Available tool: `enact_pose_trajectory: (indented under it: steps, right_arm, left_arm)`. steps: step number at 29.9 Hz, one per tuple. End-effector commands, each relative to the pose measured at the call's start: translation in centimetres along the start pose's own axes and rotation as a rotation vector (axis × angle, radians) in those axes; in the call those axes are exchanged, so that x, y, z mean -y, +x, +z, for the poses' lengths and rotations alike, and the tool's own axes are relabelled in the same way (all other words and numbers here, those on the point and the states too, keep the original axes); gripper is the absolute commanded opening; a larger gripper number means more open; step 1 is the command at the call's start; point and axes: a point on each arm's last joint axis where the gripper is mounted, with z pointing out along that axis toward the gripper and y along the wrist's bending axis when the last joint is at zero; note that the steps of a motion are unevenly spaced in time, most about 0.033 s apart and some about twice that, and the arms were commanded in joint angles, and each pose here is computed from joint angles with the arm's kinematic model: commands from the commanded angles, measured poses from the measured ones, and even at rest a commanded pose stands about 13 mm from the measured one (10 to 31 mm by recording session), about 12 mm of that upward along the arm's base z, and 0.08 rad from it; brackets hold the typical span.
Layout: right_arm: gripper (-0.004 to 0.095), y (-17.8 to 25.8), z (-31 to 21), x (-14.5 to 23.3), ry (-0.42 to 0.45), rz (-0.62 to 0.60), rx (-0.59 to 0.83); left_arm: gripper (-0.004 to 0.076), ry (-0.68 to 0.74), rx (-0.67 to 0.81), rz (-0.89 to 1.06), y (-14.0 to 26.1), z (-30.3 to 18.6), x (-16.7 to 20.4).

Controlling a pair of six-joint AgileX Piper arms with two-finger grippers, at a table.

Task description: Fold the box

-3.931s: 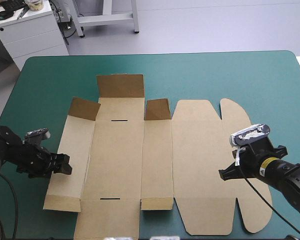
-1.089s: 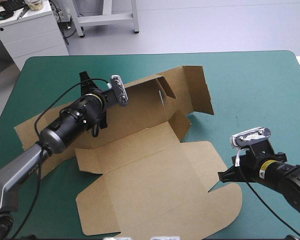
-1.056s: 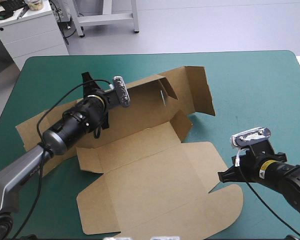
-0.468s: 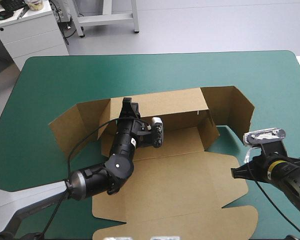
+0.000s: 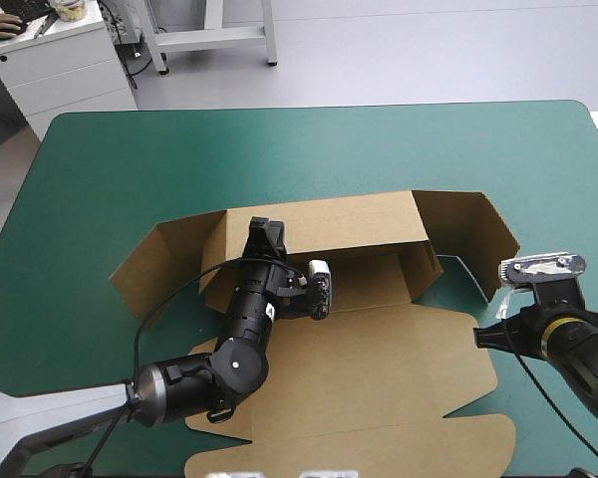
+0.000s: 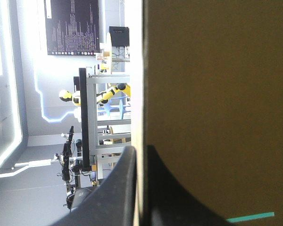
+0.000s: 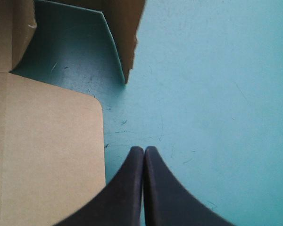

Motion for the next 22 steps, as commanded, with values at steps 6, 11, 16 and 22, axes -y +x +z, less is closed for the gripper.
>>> enact_pose_trajectory:
  steps: [6, 11, 16, 22]
  right_arm:
    - [-0.0018, -1.7, -1.0, -1.1, -0.156, 0.046, 0.166]
    - [0.0116, -1.8, -1.2, -1.7, -0.232, 0.069, 0.158]
    - [0.0575, -1.6, -1.3, -2.0, -0.267, 0.103, 0.128]
    - [0.0754, -1.7, -1.6, -1.9, -0.271, 0.141, 0.118]
  left_arm:
    - [-0.001, -0.134, 0.009, 0.007, 0.0, -0.8, -2.3]
    - [-0.001, -0.133, 0.01, 0.007, -0.1, -0.8, -2.3]
    - [-0.001, -0.133, 0.01, 0.007, -0.1, -0.8, -2.3]
    - [-0.001, -0.13, 0.009, 0.005, 0.0, -0.8, -2.2]
